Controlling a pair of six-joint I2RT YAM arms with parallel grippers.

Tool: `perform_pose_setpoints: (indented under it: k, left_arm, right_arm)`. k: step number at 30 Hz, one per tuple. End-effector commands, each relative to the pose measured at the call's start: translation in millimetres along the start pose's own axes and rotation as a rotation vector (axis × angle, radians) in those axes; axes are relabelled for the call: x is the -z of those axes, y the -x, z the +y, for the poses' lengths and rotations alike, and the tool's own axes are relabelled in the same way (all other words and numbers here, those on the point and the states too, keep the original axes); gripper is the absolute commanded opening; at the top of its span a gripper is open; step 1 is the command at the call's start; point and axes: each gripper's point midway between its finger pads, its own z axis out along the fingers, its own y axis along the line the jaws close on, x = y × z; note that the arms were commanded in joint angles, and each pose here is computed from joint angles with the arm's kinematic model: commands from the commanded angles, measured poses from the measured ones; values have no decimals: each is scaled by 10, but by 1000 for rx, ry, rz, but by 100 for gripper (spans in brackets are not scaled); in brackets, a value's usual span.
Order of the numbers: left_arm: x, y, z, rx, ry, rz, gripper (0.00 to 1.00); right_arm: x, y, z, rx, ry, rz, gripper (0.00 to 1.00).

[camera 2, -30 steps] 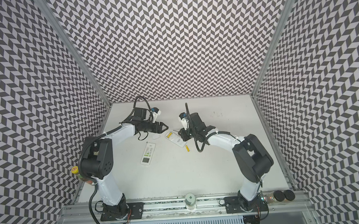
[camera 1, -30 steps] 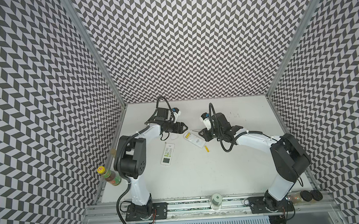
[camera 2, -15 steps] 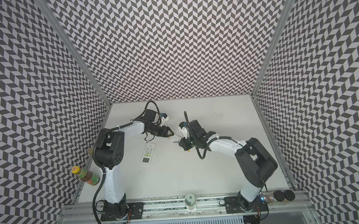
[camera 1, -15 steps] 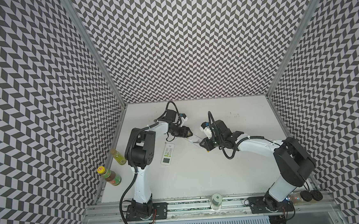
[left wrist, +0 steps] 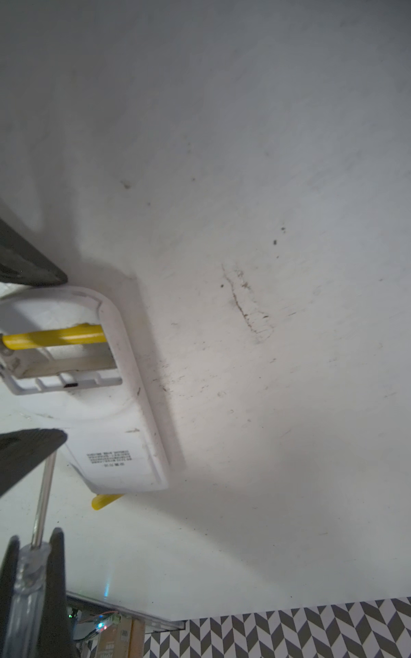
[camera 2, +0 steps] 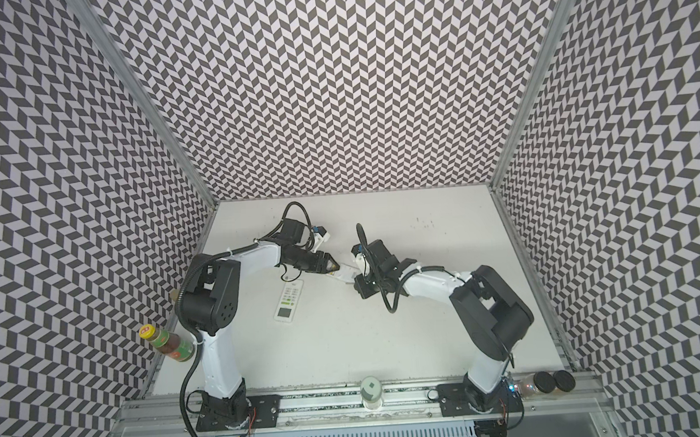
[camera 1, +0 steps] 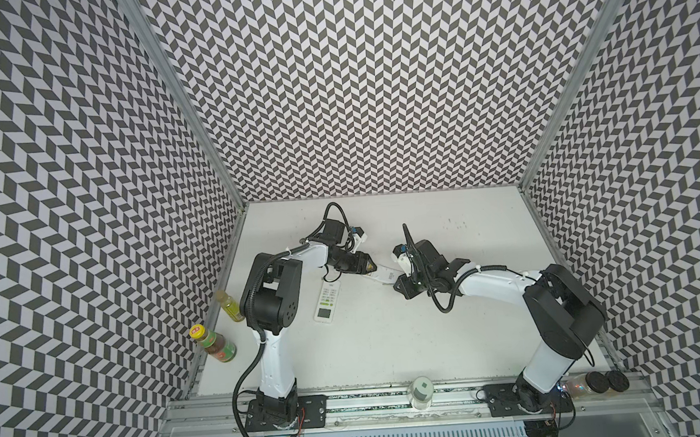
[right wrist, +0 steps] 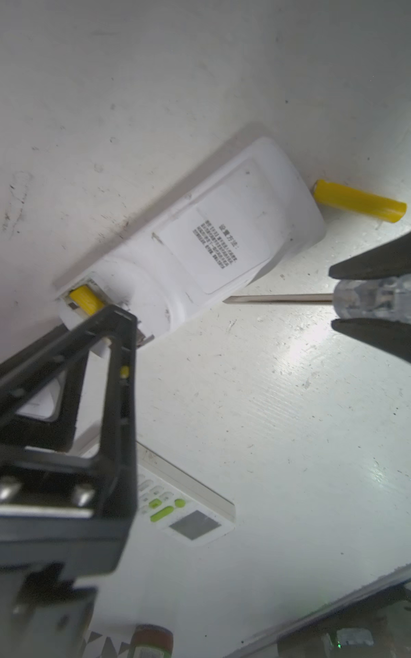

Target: Unload the batteries from the remote control

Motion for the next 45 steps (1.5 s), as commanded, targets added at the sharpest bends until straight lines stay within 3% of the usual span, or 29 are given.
perform_pose_setpoints:
  k: [1, 8, 12, 21, 27, 33, 39, 45]
  left_arm:
    - [84, 18, -166, -3, -34, -35, 62]
    - [77, -100, -353, 35, -85, -49, 60]
    - [108, -89, -406, 36, -96, -58, 60]
    - [635, 333, -150, -267, 217, -227, 77]
    - [482, 305, -316, -441, 275, -229, 81]
    - [154, 28, -504, -655, 303, -174, 88]
    - [44, 1, -374, -699, 341, -142, 93]
    - [-99, -58, -313, -694, 319, -105, 95]
  right_arm:
    - [4, 102, -203, -9, -80, -28, 0]
    - [82, 207, -308, -14, -92, -44, 0]
    - [165, 249, -237, -16, -29, -18, 0]
    - [446, 369, -187, -25, 68, 46, 0]
    - [492, 588, -231, -46, 88, 57, 0]
    - [557, 617, -430, -96, 54, 43, 0]
    - [850, 556, -987, -238, -91, -10, 0]
    - [1081, 320, -1260, -291, -234, -19, 0]
